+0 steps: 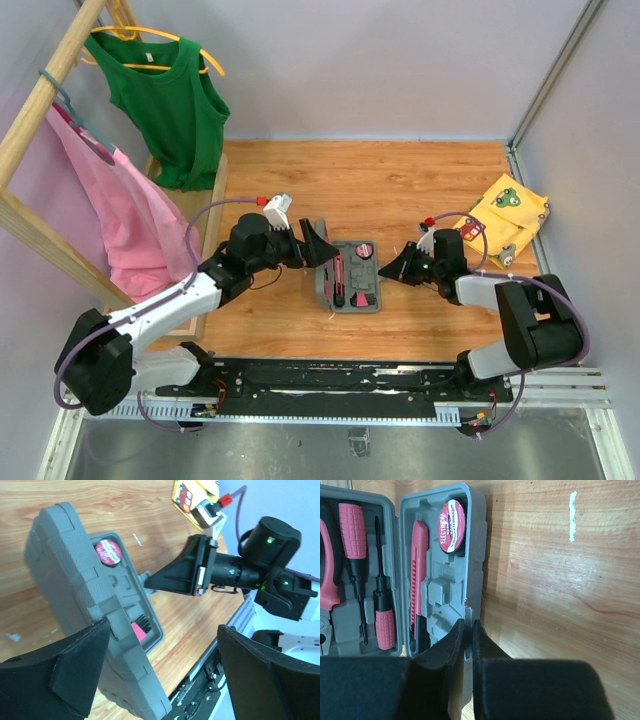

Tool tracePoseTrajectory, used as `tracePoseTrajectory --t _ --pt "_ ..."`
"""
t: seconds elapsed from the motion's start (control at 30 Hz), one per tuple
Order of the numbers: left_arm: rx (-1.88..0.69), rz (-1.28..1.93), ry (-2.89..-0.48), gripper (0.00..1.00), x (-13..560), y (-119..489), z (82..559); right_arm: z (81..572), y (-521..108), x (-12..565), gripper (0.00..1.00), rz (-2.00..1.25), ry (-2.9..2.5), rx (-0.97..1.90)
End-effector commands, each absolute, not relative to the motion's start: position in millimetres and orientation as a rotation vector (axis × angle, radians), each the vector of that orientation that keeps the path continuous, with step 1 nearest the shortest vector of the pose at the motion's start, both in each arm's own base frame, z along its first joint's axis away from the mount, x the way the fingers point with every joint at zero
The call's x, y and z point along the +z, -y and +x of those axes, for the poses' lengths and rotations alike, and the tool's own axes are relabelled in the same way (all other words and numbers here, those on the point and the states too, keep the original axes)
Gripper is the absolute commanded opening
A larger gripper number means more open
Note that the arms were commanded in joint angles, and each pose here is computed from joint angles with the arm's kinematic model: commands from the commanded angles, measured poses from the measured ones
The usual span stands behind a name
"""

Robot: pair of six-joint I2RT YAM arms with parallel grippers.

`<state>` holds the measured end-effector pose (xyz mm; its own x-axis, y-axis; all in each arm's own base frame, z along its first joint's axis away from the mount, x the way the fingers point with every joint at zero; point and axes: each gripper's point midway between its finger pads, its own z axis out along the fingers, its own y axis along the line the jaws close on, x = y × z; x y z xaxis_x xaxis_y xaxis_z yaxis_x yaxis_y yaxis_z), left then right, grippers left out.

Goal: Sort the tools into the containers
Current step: Close the storage box at the center of the board.

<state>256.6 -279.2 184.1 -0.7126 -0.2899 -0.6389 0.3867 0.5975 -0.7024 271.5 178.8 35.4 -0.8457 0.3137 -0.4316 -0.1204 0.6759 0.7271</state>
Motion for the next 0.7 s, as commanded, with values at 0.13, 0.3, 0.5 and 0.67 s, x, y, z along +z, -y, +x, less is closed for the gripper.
tracePoseTrajectory --t 0.13,0.3,0.5,0.67 --pt "-1.266 0.163 -2.115 0.92 178.2 317.3 236.4 237.3 -178.6 7.8 0.01 0.175 -2.501 1.08" --pt "-1.273 0.188 -2.139 0.91 169.0 326.5 234.0 237.0 -177.5 8.3 0.01 0.178 -2.502 1.071" --pt "-1.266 0.202 -2.146 0.91 165.4 330.1 236.4 236.6 -176.4 9.2 0.01 0.181 -2.502 1.062" --pt "-1.262 0.212 -2.153 0.92 161.0 332.1 237.3 237.4 -175.6 9.3 0.01 0.185 -2.504 1.054"
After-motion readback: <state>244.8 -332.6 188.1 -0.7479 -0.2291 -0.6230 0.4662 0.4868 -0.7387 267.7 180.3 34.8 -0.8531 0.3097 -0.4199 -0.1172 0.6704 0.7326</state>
